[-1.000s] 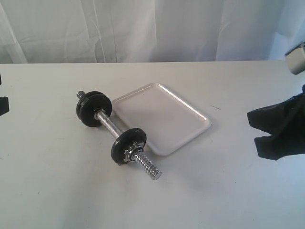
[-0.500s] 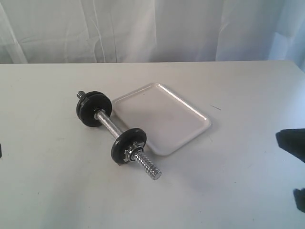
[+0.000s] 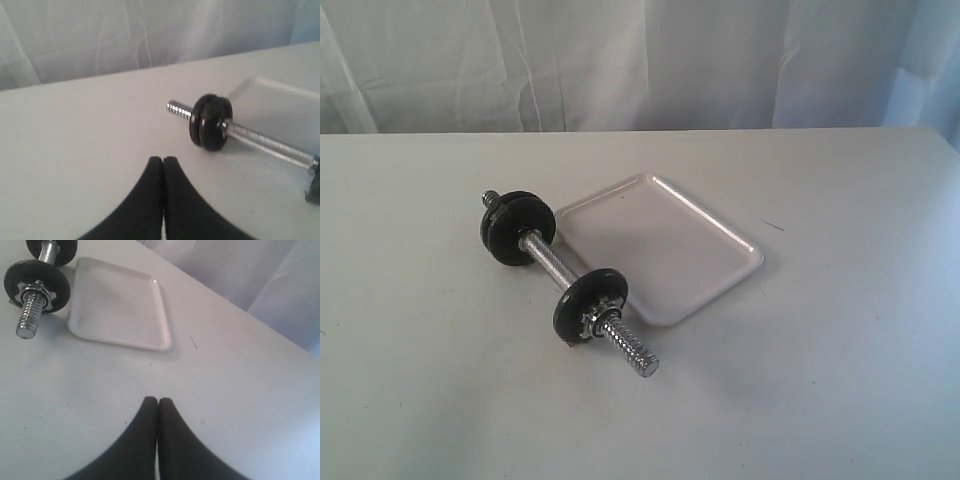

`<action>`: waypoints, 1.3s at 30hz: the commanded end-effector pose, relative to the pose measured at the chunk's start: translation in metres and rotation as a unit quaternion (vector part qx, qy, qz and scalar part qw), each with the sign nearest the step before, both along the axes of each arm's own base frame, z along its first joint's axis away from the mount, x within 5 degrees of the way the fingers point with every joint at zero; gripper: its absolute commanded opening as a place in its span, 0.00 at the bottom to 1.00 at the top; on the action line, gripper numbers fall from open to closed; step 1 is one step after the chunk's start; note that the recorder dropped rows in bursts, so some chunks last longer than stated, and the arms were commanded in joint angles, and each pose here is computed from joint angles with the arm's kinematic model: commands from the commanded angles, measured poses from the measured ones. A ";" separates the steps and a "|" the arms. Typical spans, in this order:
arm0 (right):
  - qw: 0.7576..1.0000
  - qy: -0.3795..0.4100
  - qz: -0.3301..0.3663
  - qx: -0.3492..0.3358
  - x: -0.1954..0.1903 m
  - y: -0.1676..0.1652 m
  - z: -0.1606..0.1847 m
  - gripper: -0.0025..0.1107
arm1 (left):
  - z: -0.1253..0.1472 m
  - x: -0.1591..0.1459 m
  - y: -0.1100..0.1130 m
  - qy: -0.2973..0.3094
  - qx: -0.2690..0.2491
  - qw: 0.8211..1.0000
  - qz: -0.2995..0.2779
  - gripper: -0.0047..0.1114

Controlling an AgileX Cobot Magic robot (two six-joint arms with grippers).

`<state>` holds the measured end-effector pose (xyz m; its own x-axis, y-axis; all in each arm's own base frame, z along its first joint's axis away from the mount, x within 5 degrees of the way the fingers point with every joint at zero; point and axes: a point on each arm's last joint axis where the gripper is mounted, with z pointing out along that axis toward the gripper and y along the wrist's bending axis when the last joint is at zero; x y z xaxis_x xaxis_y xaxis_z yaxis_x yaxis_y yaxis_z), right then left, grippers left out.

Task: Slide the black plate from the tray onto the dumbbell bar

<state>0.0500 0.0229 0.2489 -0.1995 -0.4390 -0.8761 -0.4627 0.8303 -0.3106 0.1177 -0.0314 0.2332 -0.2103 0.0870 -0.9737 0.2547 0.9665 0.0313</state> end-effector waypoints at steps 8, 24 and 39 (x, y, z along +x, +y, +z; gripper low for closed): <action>1.000 0.001 -0.006 -0.030 -0.009 -0.006 -0.057 0.02 | -0.056 -0.022 0.000 0.151 0.030 0.988 -0.031 0.04; 0.999 -0.017 -0.005 0.027 -0.006 -0.001 -0.056 0.02 | -0.057 -0.022 0.000 0.153 0.030 0.987 -0.032 0.04; 0.965 -0.013 -0.188 0.181 0.003 -0.017 -0.067 0.02 | -0.057 -0.022 0.000 0.153 0.030 0.987 -0.032 0.04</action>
<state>0.0522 0.0079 0.1809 -0.2911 0.0222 -0.9564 -0.1215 0.9908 0.0600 0.0975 -0.0315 0.1784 -0.4778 0.1653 -0.8628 0.3174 0.9483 0.0060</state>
